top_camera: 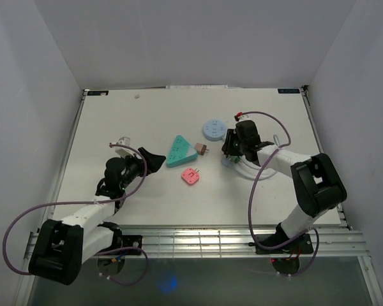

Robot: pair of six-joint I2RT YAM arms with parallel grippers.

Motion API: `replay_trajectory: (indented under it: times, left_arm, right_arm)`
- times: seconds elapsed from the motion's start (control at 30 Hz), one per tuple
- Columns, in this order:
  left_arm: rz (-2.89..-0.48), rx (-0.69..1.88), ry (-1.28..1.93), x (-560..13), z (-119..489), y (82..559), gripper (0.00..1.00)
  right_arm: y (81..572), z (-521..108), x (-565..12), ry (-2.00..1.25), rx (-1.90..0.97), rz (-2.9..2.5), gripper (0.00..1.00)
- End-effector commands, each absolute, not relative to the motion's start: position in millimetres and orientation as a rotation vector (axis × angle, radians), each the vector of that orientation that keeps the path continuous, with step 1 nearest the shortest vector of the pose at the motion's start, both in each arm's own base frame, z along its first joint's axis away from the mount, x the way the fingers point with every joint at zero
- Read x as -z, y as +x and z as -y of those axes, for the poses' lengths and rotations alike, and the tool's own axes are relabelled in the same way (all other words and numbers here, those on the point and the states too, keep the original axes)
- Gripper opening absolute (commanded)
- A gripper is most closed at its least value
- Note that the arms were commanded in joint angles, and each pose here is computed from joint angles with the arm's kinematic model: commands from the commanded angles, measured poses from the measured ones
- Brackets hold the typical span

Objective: Insert the plug

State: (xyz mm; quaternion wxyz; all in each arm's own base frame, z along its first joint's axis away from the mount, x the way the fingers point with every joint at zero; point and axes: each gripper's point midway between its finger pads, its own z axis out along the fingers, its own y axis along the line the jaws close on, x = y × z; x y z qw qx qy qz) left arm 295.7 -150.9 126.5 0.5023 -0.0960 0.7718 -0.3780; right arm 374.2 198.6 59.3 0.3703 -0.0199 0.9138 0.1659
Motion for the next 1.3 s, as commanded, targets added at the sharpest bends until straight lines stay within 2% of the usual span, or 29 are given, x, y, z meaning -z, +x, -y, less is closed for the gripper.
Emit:
replay_trajectory:
  times: [0.0, 0.13, 0.4, 0.63, 1.03, 1.27]
  left_arm:
    - [-1.779, 0.999, -0.096, -157, 171, 295, 0.98]
    - [-1.755, 1.046, -0.039, -164, 183, 291, 0.98]
    - [-1.736, 1.158, 0.034, -174, 200, 282, 0.98]
    - [-1.761, 1.204, 0.080, -170, 216, 277, 0.98]
    - [-1.784, 1.279, 0.146, -165, 243, 269, 0.98]
    - [-1.799, 1.299, 0.175, -161, 251, 266, 0.92]
  right_arm:
    - [381, -229, -116, -0.195, -0.622, -2.071, 0.08]
    - [352, -266, -145, -0.403, -0.789, -1.884, 0.08]
    - [289, -317, -174, -0.800, -0.881, -1.583, 0.08]
    - [256, -356, -164, -1.041, -0.876, -1.500, 0.08]
    - [248, -378, -153, -1.117, -0.817, -1.511, 0.08]
    - [250, -379, -154, -1.107, -0.803, -1.515, 0.08]
